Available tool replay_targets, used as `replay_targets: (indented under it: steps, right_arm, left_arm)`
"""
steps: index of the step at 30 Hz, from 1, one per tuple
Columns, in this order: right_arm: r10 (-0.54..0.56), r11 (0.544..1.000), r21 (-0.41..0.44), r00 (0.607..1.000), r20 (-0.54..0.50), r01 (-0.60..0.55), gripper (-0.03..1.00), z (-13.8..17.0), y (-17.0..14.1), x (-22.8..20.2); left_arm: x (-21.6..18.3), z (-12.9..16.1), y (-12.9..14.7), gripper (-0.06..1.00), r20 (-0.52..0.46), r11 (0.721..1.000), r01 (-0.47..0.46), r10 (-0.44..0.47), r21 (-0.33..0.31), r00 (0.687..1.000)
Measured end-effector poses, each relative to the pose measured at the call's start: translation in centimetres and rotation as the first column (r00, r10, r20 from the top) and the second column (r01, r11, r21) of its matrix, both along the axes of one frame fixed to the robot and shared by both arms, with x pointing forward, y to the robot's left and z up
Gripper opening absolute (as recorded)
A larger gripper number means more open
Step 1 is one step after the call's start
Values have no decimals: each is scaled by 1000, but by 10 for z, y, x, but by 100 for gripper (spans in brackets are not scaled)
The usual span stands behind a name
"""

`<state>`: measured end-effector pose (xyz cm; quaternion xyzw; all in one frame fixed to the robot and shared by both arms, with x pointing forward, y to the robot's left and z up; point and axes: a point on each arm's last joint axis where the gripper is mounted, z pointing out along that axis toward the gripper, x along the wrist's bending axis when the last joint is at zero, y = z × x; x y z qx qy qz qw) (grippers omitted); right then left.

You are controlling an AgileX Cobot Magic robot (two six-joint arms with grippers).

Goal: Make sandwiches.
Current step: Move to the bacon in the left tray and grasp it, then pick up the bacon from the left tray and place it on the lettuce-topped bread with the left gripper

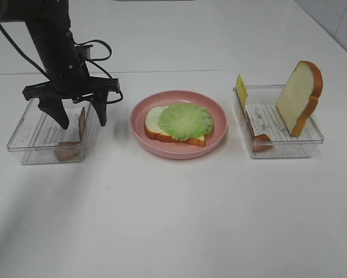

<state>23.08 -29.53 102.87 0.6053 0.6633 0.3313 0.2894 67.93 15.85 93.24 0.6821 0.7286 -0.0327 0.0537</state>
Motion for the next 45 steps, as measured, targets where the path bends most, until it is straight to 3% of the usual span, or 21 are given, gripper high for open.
replay_targets:
  steps: [1, 2, 3, 4, 5, 6, 8, 23, 28, 30, 33, 36, 38, 41, 45]
  right_arm:
    - [0, 1000, 0, 1000, 0, 0, 99, 0, 0, 0]
    - [0, 1000, 0, 1000, 0, 0, 99, 0, 0, 0]
    - [0, 1000, 0, 1000, 0, 0, 99, 0, 0, 0]
    - [0, 1000, 0, 1000, 0, 0, 99, 0, 0, 0]
    - [0, 1000, 0, 1000, 0, 0, 99, 0, 0, 0]
    - [0, 1000, 0, 1000, 0, 0, 99, 0, 0, 0]
    - [0, 1000, 0, 1000, 0, 0, 99, 0, 0, 0]
    - [0, 1000, 0, 1000, 0, 0, 99, 0, 0, 0]
    - [0, 1000, 0, 1000, 0, 0, 99, 0, 0, 0]
    - [0, 1000, 0, 1000, 0, 0, 99, 0, 0, 0]
    - [0, 1000, 0, 1000, 0, 0, 99, 0, 0, 0]
    - [0, 1000, 0, 1000, 0, 0, 99, 0, 0, 0]
    - [0, 1000, 0, 1000, 0, 0, 99, 0, 0, 0]
    - [0, 1000, 0, 1000, 0, 0, 99, 0, 0, 0]
    - [0, 1000, 0, 1000, 0, 0, 99, 0, 0, 0]
  left_arm:
    - [0, 0, 0, 63, 0, 1000, 0, 0, 0, 1000]
    - [0, -1, 1, 46, -1, 1000, -7, 7, 7, 1000]
    - [0, -1, 1, 39, 0, 1000, -7, 7, 9, 1000]
    - [0, -1, 1, 39, 0, 1000, -7, 7, 9, 1000]
    - [0, -1, 1, 21, -1, 1000, -9, 9, 9, 1000]
    - [0, -1, 1, 21, -1, 1000, -9, 9, 9, 1000]
    - [0, -2, 1, 3, -2, 1000, -8, 9, 10, 1000]
    - [2, 3, 1, 0, 1, 1000, -8, 8, 11, 1000]
    - [7, 36, -1, 0, 75, 1000, 1, 0, -15, 997]
    - [13, 71, -4, 0, 174, 998, 23, -13, -51, 985]
    - [16, 97, -7, 0, 244, 995, 34, -10, -92, 970]
    - [17, 105, -8, 0, 266, 993, 38, -7, -109, 964]
    - [19, 127, -15, 0, 319, 981, 51, 11, -186, 948]
    - [19, 132, -19, 0, 329, 976, 63, 8, -206, 944]
    - [13, 143, -42, 0, 370, 947, 148, -34, -286, 929]
